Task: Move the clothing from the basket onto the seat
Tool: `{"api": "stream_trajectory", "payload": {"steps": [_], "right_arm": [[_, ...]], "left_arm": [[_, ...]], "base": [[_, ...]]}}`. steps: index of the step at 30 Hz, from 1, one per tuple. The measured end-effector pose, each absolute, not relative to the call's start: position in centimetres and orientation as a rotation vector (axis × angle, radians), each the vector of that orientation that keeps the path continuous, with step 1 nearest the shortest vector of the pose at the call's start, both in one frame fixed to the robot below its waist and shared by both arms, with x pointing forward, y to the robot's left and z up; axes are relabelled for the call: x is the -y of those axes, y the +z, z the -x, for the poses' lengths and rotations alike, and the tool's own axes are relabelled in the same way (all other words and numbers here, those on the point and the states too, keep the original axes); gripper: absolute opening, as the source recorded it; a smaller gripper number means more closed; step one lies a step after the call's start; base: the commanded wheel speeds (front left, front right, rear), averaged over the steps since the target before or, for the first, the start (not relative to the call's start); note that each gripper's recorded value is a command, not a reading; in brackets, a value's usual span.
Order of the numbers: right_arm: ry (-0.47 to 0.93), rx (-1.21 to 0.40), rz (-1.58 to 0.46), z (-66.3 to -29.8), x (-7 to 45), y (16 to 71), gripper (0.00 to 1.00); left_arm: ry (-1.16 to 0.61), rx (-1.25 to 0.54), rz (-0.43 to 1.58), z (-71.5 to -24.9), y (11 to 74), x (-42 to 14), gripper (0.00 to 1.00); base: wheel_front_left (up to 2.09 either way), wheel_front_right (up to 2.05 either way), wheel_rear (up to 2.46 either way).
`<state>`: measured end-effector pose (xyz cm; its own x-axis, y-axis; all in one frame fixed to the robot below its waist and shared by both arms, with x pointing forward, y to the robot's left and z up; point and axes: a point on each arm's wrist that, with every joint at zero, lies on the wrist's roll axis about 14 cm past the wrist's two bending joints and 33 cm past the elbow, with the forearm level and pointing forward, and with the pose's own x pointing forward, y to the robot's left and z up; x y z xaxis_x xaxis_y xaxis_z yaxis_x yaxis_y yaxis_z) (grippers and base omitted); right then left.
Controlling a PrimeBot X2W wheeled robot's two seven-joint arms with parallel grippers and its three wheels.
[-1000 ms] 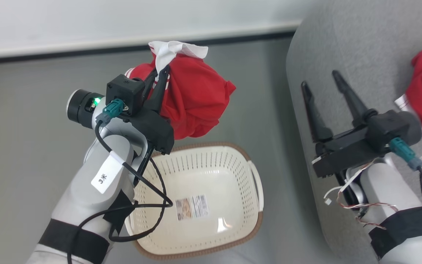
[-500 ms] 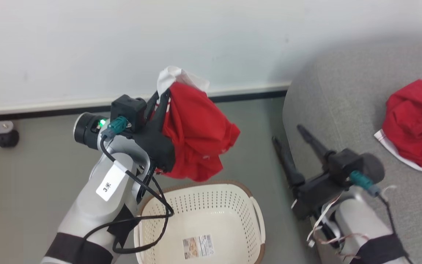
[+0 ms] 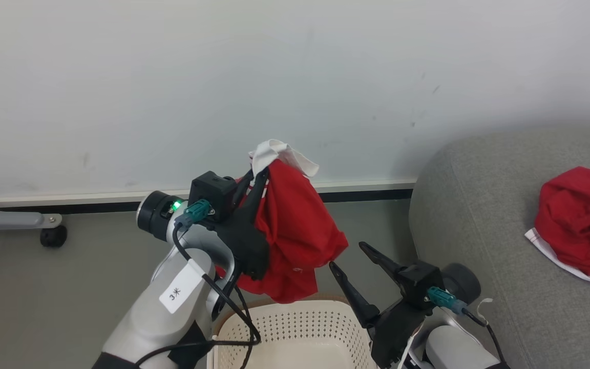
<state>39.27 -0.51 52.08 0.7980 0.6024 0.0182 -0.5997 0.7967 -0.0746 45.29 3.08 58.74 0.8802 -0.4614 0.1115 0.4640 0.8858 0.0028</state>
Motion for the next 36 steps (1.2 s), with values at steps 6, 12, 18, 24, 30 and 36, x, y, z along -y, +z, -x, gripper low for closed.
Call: {"api": "stream_trajectory", "payload": {"steps": [6,12,18,24,30,36], "right_arm": [[0.718,0.050,0.121,-39.2,-1.8,52.6,1.00],[0.800,0.039,0.168,-38.6,-4.1,52.3,1.00],[0.862,0.022,0.191,-38.0,-5.8,51.7,1.00],[0.889,0.037,0.195,-38.3,-6.7,52.6,0.33],[0.899,0.050,0.176,-38.6,-7.1,53.5,0.00],[0.836,0.064,0.162,-40.3,-5.4,54.7,0.00]], "left_arm": [[-0.506,0.129,0.028,-43.6,59.7,-2.4,0.00],[-0.524,0.137,0.034,-42.5,60.3,-1.8,0.00],[-0.531,0.138,0.033,-41.8,60.6,-1.5,0.00],[-0.533,0.127,0.038,-41.4,60.4,-1.3,0.00],[-0.505,0.098,0.057,-41.6,59.6,-1.7,0.00],[-0.490,0.056,0.102,-41.9,58.3,-1.7,0.11]], "base": [[0.00,0.00,0.00],[0.00,0.00,0.00],[0.00,0.00,0.00],[0.00,0.00,0.00],[0.00,0.00,0.00],[0.00,0.00,0.00]]}}
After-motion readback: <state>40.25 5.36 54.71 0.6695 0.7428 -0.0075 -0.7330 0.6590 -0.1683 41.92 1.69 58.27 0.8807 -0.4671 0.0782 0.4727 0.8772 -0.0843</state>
